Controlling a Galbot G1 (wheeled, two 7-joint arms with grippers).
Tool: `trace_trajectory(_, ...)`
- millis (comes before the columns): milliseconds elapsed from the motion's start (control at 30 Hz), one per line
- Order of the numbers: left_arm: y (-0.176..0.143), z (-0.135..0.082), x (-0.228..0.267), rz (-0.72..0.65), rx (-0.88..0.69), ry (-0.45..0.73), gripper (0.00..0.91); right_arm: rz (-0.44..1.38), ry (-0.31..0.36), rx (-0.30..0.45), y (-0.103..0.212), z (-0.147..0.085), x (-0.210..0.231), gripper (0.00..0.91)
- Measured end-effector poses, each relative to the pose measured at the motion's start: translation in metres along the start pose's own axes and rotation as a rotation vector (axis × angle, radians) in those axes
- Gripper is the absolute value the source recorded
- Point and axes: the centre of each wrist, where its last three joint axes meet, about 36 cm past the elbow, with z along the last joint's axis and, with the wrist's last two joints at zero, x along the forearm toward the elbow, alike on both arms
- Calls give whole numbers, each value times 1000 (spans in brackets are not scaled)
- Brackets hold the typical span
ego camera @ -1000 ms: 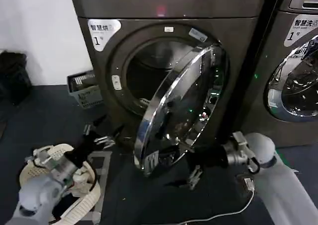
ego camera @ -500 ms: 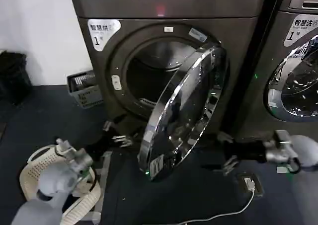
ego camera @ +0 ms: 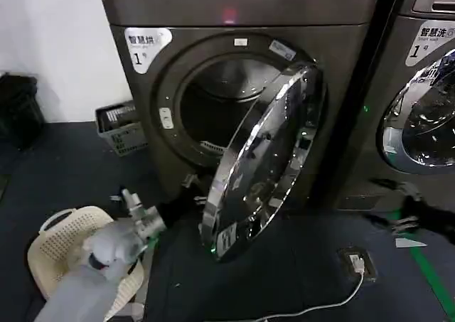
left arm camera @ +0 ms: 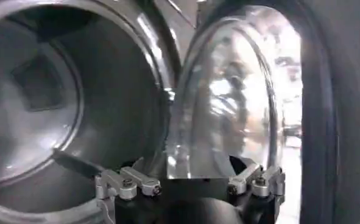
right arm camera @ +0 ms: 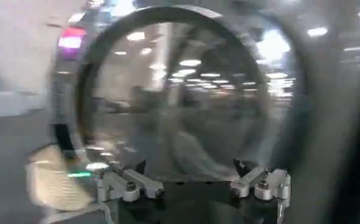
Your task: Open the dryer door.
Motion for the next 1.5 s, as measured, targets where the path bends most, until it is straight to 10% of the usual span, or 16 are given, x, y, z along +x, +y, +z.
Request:
trace_trajectory(733,-55,18,-83,223,24,30,907,923,130,143,-19,-37,123,907)
trace_trajectory(1500,-95,27,-229,398,-31,-29,907,1176,225,298,-21,-84,205,907)
